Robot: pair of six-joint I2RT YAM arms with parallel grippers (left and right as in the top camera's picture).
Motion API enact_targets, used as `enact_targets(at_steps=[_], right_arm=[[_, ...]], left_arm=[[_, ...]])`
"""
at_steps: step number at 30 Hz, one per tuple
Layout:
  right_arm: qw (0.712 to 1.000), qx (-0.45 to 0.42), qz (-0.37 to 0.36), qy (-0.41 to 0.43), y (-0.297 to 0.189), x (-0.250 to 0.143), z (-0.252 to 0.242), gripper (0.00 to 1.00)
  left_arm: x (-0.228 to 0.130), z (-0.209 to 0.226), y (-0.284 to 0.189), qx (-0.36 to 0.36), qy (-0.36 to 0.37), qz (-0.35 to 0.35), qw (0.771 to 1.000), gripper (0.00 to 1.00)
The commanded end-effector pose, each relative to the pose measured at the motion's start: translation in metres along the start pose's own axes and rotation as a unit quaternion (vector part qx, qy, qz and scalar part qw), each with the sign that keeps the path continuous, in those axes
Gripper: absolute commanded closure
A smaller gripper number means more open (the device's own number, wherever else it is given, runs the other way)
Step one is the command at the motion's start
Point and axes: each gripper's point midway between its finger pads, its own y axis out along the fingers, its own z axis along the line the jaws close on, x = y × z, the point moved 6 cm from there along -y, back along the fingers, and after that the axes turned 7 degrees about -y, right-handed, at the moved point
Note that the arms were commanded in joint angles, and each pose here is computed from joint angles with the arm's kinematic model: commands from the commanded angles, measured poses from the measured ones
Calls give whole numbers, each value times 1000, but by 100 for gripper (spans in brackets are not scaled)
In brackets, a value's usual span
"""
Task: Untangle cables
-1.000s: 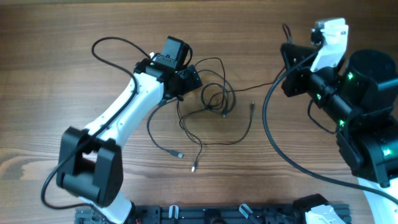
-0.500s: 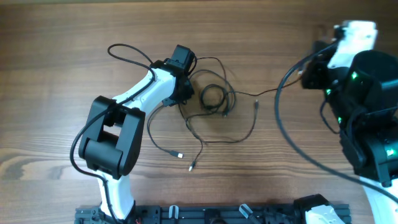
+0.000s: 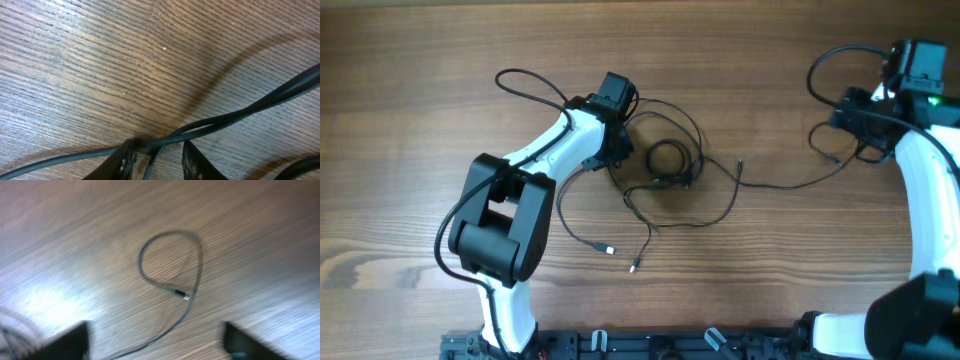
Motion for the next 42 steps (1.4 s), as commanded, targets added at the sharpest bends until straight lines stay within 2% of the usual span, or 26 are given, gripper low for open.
enact_targets(at_steps=[1,3,6,8,13,27,36,42], right_arm=[[992,121,47,6,13,-8,28,0],[985,155,64,35,15,-13,36,0],[978,150,88,113,18,-19,36,0],[964,141,111,199,18,-22,36,0],[947,177,136,232,15,-26,47,0],[955,151,146,211,10,-47,107,0],[957,135,155,206,22,-51,112,0],[945,129,190,232,43,-56,118,0]], left_arm=[[-7,14,28,42,0,16,999,65],[-7,14,28,42,0,16,999,64],[-7,14,28,42,0,16,999,63],[-7,14,28,41,0,15,999,62],[-7,14,28,41,0,15,999,63],[-7,14,28,40,0,17,999,67],[-7,14,28,40,0,17,999,67],[-7,14,28,40,0,17,999,67]])
